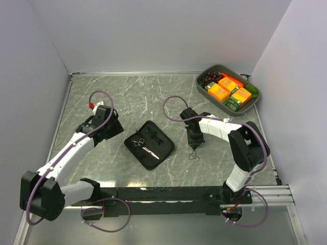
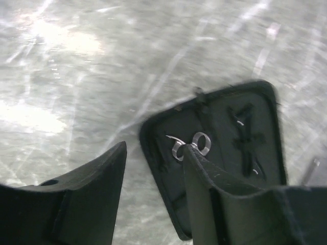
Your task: Sort the hair-cutting tools
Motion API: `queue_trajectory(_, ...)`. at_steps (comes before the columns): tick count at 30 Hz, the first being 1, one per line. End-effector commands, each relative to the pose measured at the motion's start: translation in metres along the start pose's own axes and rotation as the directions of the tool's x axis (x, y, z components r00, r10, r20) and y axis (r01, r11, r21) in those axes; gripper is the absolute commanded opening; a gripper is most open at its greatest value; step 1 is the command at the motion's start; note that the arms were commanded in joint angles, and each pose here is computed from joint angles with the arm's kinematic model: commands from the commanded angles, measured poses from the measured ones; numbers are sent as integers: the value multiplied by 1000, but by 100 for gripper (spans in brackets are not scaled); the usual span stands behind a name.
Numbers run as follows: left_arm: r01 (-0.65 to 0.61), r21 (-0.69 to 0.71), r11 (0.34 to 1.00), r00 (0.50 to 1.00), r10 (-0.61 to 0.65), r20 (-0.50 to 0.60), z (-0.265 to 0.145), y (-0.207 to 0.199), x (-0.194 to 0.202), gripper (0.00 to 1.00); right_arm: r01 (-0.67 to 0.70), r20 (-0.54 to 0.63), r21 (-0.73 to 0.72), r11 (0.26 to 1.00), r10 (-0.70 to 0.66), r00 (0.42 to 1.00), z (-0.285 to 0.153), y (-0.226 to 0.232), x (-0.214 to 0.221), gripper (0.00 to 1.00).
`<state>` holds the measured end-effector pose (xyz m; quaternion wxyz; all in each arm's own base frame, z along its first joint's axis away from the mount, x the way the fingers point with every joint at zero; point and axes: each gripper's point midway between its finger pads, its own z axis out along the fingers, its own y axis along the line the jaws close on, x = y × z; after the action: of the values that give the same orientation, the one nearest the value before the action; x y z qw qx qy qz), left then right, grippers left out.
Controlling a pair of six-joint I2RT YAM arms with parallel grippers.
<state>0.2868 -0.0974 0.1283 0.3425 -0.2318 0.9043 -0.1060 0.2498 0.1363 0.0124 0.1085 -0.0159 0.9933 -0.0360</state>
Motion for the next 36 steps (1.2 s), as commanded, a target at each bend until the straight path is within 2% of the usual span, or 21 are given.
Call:
queue_trajectory(1,43,-91,995,998,-47,-40,22,23,3,49,6,-3,45,999,-6,1000,5,-14,7,0)
queue_trajectory(3,49,-103,994,998,-53,-38,29,25,-1,47,13,27,67,998,-14,1000,-3,-19,2,0)
queue_trajectory(9,41,-116,992,994,-52,-97,57,21,5,40,72,156,8,997,-72,985,-62,-12,-11,0)
queue_trajectory(11,46,-108,993,991,-59,-123,64,18,11,38,144,167,-32,989,-137,976,-76,3,-4,0)
queue_trajectory(12,49,-99,994,990,-62,-126,67,16,12,34,175,185,-54,983,-163,969,-86,11,-6,0)
queue_trajectory(16,50,-83,995,984,-63,-169,76,12,21,28,402,177,-95,911,-382,907,-106,52,14,0)
queue_trajectory(23,45,-56,997,974,-56,-219,81,8,31,21,521,152,-200,830,-499,853,-114,89,33,0)
queue_trajectory(36,64,20,998,960,-56,-275,78,4,52,17,577,81,-251,777,-577,813,-102,113,52,0)
